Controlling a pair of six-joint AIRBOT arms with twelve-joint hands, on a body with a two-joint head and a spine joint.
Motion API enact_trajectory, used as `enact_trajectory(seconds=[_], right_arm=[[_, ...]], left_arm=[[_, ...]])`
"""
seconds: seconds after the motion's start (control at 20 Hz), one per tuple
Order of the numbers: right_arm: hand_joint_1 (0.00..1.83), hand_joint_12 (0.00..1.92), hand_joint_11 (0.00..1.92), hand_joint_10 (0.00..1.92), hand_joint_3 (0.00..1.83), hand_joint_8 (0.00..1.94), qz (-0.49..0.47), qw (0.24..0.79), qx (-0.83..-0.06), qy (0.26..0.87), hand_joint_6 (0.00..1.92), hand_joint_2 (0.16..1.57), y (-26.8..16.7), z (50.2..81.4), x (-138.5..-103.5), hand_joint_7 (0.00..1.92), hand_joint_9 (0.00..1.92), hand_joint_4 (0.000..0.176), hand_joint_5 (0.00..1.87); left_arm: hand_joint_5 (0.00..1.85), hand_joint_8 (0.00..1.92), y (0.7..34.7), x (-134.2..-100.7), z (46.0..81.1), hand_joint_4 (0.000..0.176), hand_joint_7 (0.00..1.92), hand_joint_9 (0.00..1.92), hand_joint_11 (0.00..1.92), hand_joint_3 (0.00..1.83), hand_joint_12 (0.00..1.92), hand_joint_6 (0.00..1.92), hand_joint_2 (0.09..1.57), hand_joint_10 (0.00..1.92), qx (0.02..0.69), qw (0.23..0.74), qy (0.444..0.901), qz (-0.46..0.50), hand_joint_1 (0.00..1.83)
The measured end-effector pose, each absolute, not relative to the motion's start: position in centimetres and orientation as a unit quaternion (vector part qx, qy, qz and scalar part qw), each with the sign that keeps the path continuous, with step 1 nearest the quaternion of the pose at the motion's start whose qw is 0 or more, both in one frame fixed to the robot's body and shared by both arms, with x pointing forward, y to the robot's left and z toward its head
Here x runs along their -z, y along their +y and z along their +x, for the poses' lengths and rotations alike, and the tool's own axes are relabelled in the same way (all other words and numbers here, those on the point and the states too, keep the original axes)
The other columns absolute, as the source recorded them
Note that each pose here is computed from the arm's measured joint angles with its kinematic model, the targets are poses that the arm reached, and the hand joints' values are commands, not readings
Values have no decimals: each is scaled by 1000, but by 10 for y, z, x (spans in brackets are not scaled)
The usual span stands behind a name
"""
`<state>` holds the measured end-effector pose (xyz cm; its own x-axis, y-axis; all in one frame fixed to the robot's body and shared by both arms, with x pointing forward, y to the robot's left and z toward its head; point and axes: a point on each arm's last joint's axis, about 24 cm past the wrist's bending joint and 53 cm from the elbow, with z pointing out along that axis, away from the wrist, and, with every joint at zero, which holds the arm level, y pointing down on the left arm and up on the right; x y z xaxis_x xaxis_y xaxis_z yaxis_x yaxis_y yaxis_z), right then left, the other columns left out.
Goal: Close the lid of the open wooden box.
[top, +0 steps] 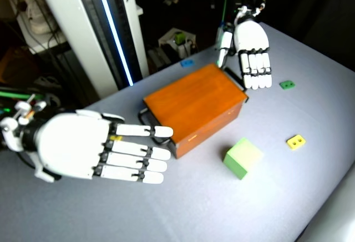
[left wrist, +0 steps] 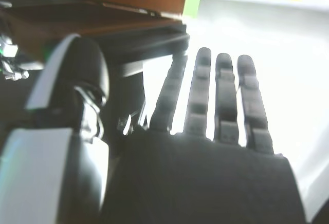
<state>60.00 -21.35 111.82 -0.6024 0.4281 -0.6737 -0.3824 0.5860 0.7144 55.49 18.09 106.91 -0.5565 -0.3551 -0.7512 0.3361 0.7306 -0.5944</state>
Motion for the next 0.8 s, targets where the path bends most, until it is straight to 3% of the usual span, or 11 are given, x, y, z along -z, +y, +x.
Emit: enact_trajectory(seconds=[0.3, 0.35, 0.4, 0.45, 0.65, 0.7, 0.75, 0.8], right_arm=[[791, 0, 0, 0, 4, 0, 13, 448, -460, 767, 0, 962, -212, 600, -1121, 0, 0, 176, 0], [724, 0, 0, 0, 10, 0, 11, 450, -466, 762, 0, 978, -211, 599, -1125, 0, 0, 176, 0], [629, 0, 0, 0, 20, 0, 11, 454, -473, 755, 0, 1008, -210, 599, -1130, 0, 0, 159, 0], [440, 0, 0, 0, 38, 0, 10, 463, -481, 745, 0, 1063, -209, 600, -1137, 0, 0, 170, 0], [308, 0, 0, 0, 26, 0, 14, 507, -521, 686, 0, 1154, -208, 601, -1175, 0, 0, 176, 0], [305, 0, 0, 0, 16, 0, 14, 521, -533, 666, 0, 1203, -207, 601, -1184, 0, 0, 130, 0], [503, 9, 25, 0, 2, 0, 16, 530, -546, 648, 4, 1201, -205, 600, -1192, 0, 0, 101, 14], [532, 32, 82, 7, 0, 4, 13, 542, -559, 627, 11, 1201, -203, 597, -1201, 11, 20, 90, 35]], left_arm=[[0, 0, 191, -1077, 554, 0, 0, 11, 50, 3, 36, 0, 1372, 4, 363, 483, 797, -12, 0], [6, 7, 195, -1086, 558, 0, 18, 38, 66, 0, 44, 2, 1365, 14, 365, 496, 788, -15, 0], [10, 8, 198, -1100, 565, 0, 25, 34, 49, 0, 39, 3, 1350, 11, 370, 515, 773, -23, 0], [59, 8, 202, -1120, 573, 0, 76, 90, 9, 0, 281, 9, 1320, 2, 382, 544, 747, -34, 0], [16, 0, 211, -1179, 592, 0, 0, 9, 0, 20, 156, 4, 1424, 2, 417, 618, 665, -44, 49], [37, 0, 213, -1189, 594, 0, 0, 1, 0, 10, 30, 9, 1418, 0, 429, 628, 648, -48, 101], [32, 0, 214, -1194, 595, 0, 0, 0, 0, 2, 5, 4, 1401, 0, 438, 632, 637, -52, 47], [6, 0, 214, -1203, 595, 0, 0, 0, 0, 0, 0, 0, 1366, 0, 447, 640, 623, -54, 9]])
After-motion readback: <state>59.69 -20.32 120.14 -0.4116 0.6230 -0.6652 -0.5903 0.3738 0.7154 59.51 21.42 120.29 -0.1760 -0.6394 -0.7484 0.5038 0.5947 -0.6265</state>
